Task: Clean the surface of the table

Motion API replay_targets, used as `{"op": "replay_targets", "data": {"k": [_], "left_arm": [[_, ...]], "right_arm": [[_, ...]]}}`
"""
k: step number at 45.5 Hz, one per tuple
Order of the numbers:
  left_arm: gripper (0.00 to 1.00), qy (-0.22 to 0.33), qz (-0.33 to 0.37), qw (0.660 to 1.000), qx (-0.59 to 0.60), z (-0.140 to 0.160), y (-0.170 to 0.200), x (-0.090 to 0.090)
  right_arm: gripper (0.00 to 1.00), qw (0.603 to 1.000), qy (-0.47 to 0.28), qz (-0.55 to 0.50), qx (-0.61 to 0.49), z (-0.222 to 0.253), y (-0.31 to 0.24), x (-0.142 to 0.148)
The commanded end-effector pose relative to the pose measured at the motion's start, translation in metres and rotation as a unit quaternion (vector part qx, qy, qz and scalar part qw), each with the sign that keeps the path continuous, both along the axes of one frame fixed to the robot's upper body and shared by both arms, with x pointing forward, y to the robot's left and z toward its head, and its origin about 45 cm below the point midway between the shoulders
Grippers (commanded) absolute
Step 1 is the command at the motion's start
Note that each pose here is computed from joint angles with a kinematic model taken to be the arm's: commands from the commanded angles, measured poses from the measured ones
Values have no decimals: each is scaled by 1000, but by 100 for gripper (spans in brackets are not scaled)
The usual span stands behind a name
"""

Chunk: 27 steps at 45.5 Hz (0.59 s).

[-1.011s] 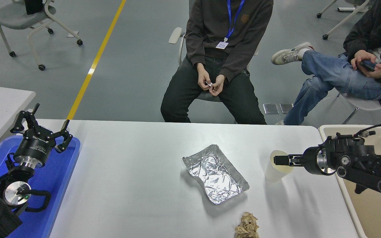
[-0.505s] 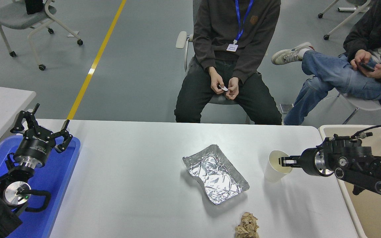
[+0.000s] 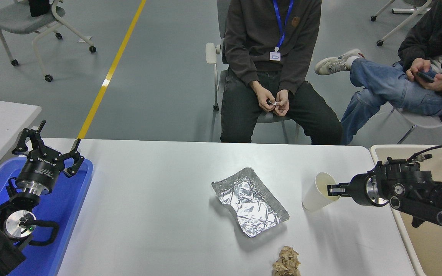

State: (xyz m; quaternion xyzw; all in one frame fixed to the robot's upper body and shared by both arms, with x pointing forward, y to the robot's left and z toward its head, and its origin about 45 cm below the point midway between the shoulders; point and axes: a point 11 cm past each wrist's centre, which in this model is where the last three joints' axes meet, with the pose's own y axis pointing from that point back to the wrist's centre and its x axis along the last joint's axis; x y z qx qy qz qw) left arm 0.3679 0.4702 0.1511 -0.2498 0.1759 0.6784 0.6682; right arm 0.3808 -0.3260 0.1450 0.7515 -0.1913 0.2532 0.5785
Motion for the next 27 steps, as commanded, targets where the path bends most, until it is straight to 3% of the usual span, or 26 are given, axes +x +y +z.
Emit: {"op": "replay_targets", "data": {"k": [1, 27], "left_arm": [[100, 0, 0, 1000, 0, 0, 0, 0], [100, 0, 0, 1000, 0, 0, 0, 0]], "right_arm": [[0, 999, -21, -11, 22, 30, -16, 5], [0, 991, -80, -82, 74, 124, -79, -8]]}}
